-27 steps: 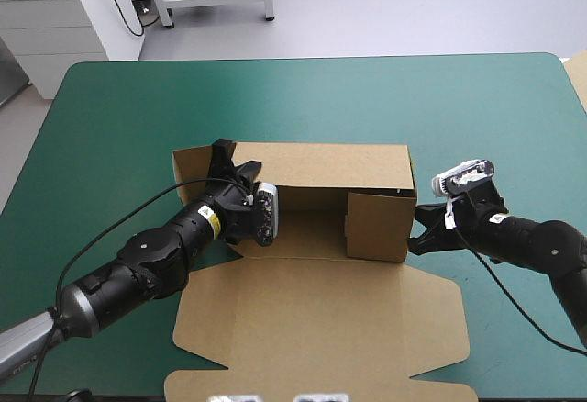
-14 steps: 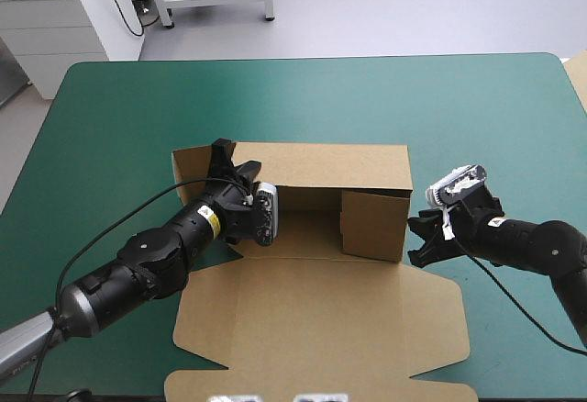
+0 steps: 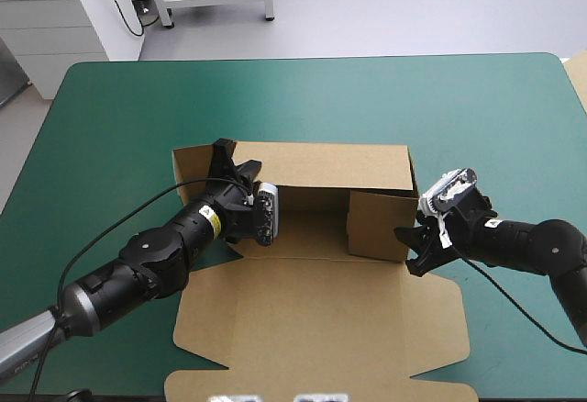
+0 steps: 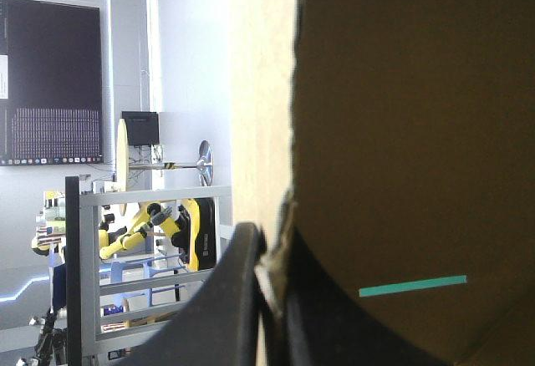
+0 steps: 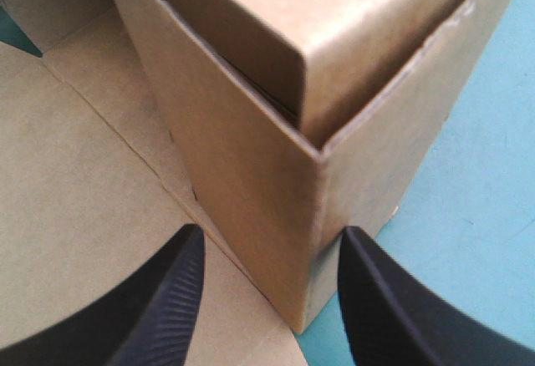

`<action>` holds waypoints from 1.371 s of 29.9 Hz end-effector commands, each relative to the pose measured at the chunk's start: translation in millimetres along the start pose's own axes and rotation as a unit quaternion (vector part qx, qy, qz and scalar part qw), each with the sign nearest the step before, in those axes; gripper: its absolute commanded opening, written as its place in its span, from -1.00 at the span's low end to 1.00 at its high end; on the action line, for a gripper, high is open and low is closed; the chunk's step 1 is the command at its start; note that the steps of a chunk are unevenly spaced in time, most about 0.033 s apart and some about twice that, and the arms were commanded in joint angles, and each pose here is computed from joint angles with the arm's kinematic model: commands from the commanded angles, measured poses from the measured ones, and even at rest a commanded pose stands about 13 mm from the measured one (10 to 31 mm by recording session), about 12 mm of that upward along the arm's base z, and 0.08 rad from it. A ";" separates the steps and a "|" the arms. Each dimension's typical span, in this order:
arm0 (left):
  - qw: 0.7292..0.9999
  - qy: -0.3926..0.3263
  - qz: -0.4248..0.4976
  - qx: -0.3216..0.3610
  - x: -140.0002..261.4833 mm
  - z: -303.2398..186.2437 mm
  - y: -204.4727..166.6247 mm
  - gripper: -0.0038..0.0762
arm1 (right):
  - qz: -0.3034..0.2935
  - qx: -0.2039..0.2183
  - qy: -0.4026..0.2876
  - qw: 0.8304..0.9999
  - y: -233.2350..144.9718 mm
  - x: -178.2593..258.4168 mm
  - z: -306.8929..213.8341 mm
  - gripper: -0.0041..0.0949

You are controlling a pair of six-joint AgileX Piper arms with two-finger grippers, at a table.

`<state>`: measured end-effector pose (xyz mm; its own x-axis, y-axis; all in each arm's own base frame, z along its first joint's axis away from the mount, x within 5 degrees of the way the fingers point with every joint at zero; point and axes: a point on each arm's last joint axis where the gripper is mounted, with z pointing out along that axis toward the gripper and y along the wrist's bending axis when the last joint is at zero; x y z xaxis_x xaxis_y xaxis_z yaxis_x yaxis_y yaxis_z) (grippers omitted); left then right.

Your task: Fold the box

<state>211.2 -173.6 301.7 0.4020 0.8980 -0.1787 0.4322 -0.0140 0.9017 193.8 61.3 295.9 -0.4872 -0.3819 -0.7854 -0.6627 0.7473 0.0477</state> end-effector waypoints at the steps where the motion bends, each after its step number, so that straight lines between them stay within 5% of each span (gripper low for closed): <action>1: 1.000 0.003 -0.029 -0.003 0.4 -1.5 3.4 -0.92 | 0.004 0.001 -0.039 0.999 -3.1 -12.0 0.1 0.29; 15: 0.999 -0.039 -0.023 -0.002 -7.4 -1.7 3.3 -0.92 | -0.027 -0.028 -0.019 0.999 5.9 -14.1 28.2 0.31; 18: 0.999 -0.041 -0.023 -0.002 -7.7 -1.8 3.3 -0.92 | -0.024 -0.030 -0.016 0.999 7.1 -13.9 28.8 -0.01; 24: 0.997 -0.068 -0.022 -0.002 -12.5 -2.8 3.5 -0.92 | -0.032 -0.033 -0.012 0.999 7.7 -15.2 27.7 -0.97; 33: 0.997 -0.073 -0.022 -0.002 -13.4 -3.4 3.9 -0.91 | -0.039 -0.041 -0.022 0.998 9.1 -25.1 22.3 -0.96; 36: 0.996 -0.086 -0.023 -0.008 -15.1 -7.0 6.1 -0.76 | -0.024 -0.034 -0.027 0.999 7.7 -27.3 21.7 -0.96; 41: 0.994 -0.103 -0.026 -0.025 -16.6 -17.9 12.9 -0.13 | 0.018 -0.010 -0.038 0.999 3.0 -29.5 21.8 -0.96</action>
<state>205.6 -176.2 303.5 0.4649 0.8537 -0.2348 0.4432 0.0052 0.8964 221.6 79.3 285.9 -0.4963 -0.3714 -0.7847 -0.6409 0.7665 0.0426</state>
